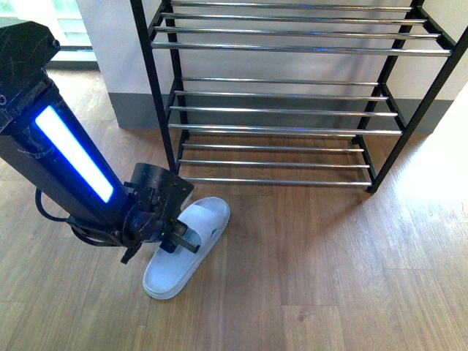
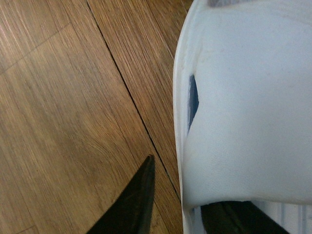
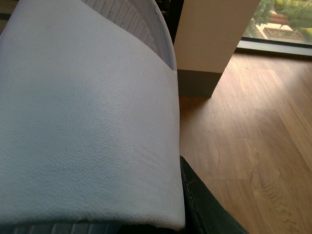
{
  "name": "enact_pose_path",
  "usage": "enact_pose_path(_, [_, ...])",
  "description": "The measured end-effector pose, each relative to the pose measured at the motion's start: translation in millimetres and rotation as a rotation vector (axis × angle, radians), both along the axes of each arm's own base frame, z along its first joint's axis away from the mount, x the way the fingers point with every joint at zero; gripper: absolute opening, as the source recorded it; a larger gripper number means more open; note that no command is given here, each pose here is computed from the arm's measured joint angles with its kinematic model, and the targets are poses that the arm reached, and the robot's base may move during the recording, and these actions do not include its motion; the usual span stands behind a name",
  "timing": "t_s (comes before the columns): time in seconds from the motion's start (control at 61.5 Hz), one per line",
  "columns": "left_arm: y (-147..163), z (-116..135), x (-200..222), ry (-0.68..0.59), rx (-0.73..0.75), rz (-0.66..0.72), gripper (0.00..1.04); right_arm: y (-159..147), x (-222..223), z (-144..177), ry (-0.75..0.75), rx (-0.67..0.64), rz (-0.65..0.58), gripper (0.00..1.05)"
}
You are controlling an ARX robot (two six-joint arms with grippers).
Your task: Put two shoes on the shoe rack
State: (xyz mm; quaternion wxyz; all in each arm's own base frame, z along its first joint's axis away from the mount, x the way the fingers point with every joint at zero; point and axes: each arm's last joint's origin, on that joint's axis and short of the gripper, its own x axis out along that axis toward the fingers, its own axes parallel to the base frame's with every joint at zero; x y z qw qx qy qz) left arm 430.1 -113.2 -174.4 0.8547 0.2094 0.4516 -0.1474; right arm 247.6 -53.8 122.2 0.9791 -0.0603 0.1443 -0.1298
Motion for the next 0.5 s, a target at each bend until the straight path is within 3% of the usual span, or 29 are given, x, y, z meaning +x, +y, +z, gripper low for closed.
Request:
enact_pose_path(0.114, [1.2, -2.9, -4.7, 0.008, -0.005, 0.003, 0.02, 0.0, 0.0, -0.1, 0.0, 0.0, 0.0, 0.02])
enact_pose_path(0.341, [1.6, 5.9, -17.3, 0.001, -0.042, 0.015, 0.02, 0.0, 0.0, 0.0, 0.0, 0.0, 0.0, 0.02])
enact_pose_path(0.504, [-1.3, 39.6, -22.3, -0.058, -0.068, 0.058, 0.02, 0.0, 0.0, 0.0, 0.0, 0.0, 0.0, 0.02])
